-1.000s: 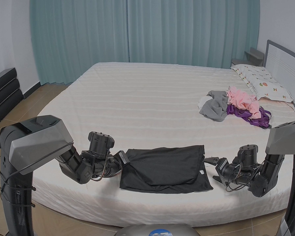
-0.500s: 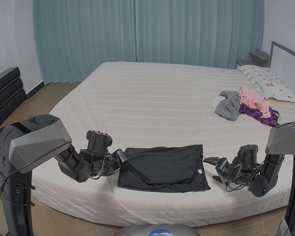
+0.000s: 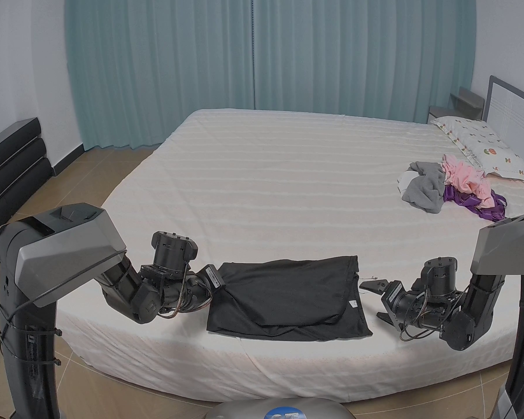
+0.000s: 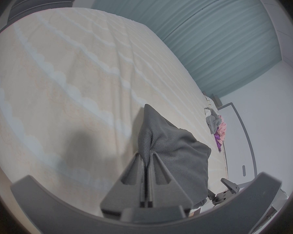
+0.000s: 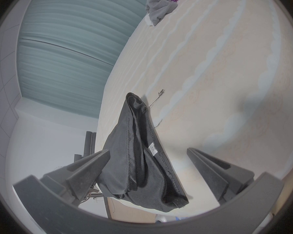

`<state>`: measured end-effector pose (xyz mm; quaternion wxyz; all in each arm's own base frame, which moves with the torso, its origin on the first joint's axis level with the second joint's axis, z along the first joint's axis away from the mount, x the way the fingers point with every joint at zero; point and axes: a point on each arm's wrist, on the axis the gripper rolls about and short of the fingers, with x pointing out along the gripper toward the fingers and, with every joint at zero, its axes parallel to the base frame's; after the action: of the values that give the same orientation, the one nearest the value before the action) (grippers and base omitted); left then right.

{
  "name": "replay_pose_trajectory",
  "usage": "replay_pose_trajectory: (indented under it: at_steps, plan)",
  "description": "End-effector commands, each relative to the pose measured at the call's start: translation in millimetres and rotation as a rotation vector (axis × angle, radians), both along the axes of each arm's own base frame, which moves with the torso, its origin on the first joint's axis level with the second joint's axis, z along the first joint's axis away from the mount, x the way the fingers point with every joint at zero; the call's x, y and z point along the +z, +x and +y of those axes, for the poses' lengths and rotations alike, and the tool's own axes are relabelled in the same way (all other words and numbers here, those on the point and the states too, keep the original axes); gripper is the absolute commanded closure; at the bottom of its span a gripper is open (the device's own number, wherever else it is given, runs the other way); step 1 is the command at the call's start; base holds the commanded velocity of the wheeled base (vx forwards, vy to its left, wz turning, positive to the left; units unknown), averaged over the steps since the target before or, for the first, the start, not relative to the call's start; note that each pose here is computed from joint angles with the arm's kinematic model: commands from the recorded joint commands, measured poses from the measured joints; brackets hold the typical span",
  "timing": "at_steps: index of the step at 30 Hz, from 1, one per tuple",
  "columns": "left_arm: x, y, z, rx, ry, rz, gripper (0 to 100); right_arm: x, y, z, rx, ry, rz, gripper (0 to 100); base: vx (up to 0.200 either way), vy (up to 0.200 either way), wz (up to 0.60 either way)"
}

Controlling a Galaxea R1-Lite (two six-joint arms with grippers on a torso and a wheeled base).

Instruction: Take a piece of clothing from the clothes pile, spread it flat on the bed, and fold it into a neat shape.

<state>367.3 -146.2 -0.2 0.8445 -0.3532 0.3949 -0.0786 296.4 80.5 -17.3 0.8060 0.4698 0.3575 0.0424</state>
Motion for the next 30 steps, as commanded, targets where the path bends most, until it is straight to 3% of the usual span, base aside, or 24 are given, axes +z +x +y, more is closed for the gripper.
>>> replay_pose_trajectory:
  at_steps: [1, 10, 11, 21, 24, 25, 30]
  plan:
    - [-1.2, -0.4, 0.0, 0.0, 0.0, 0.004, 100, 0.1, 0.0, 0.0, 0.0, 0.0, -0.001, 0, 0.0, 0.0, 0.0]
    - [-2.9, -0.9, 0.2, 0.003, 0.002, 0.012, 100, -0.4, 0.0, 0.0, 0.0, 0.0, 0.001, 0, 0.0, 0.0, 0.0]
    - [-2.9, -0.9, 0.2, 0.003, 0.002, 0.012, 0, -0.4, 0.0, 0.0, 0.0, 0.0, 0.001, 0, 0.0, 0.0, 0.0]
    - [-0.7, -1.1, 4.3, 0.019, 0.006, 0.009, 0, -0.4, 0.1, -0.4, -0.001, 0.0, 0.001, 0, 0.0, 0.0, 0.0]
    - [11.6, -1.2, 10.4, 0.039, 0.004, -0.014, 0, 1.2, 1.5, -0.6, -0.009, 0.01, -0.004, 0, 0.0, 0.0, 0.0]
    - [28.6, -3.4, 25.7, 0.079, -0.004, -0.042, 0, 2.5, 2.3, -0.4, -0.021, 0.029, 0.0, 0, 0.0, 0.0, 0.0]
    - [52.1, -2.7, 52.1, 0.149, -0.025, -0.092, 0, 4.3, 3.4, -1.6, -0.031, 0.036, -0.005, 0, 0.0, 0.0, 0.0]
